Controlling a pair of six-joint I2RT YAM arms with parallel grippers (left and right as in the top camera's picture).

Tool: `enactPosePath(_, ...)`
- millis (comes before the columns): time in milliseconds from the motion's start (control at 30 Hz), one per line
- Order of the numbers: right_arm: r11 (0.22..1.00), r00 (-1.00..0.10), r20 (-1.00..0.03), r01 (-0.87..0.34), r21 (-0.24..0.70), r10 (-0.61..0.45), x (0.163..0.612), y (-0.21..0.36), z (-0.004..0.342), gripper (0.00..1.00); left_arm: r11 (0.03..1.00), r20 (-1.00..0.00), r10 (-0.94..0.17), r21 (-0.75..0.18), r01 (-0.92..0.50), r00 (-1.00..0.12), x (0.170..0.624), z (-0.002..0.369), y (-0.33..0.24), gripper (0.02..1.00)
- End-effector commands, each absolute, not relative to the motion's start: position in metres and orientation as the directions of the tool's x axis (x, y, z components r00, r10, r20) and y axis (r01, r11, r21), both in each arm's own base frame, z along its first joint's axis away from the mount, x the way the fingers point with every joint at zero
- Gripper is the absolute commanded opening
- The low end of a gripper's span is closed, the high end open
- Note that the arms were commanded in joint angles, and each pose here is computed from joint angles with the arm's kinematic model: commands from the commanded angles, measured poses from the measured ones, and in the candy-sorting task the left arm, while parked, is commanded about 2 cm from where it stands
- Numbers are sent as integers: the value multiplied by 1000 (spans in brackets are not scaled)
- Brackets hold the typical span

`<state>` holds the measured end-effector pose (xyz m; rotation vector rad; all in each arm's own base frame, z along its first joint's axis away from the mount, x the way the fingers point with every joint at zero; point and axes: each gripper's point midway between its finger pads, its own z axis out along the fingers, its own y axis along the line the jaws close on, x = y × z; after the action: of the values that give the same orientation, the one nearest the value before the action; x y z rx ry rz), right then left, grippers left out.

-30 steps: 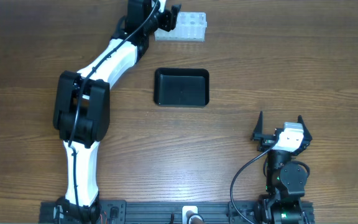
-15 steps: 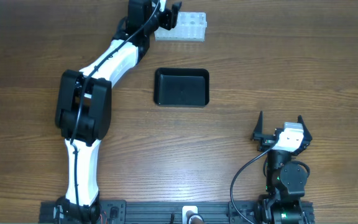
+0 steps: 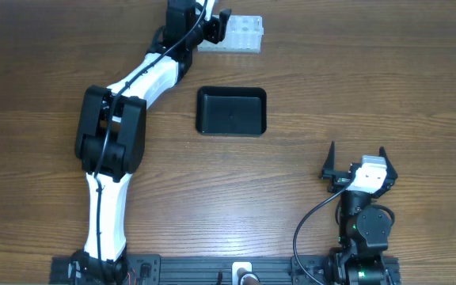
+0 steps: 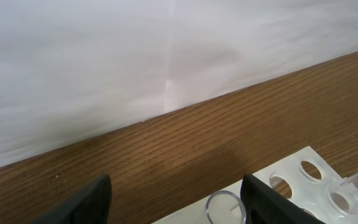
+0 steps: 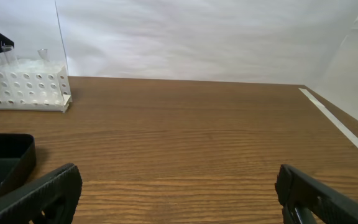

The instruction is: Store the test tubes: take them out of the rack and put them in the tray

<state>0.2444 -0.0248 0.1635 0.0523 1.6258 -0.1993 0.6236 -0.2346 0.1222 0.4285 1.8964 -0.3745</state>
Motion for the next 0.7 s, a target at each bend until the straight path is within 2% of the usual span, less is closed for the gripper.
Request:
enactPosePath(33, 980, -69, -993, 174, -102, -91, 244, -29, 162, 991, 878, -934, 133, -44, 477, -331, 622, 114, -238, 643)
enactPosePath(700, 980, -69, -993, 174, -102, -91, 244, -29, 162, 991, 872, -935, 136, -44, 488, -327, 619, 114, -247, 419)
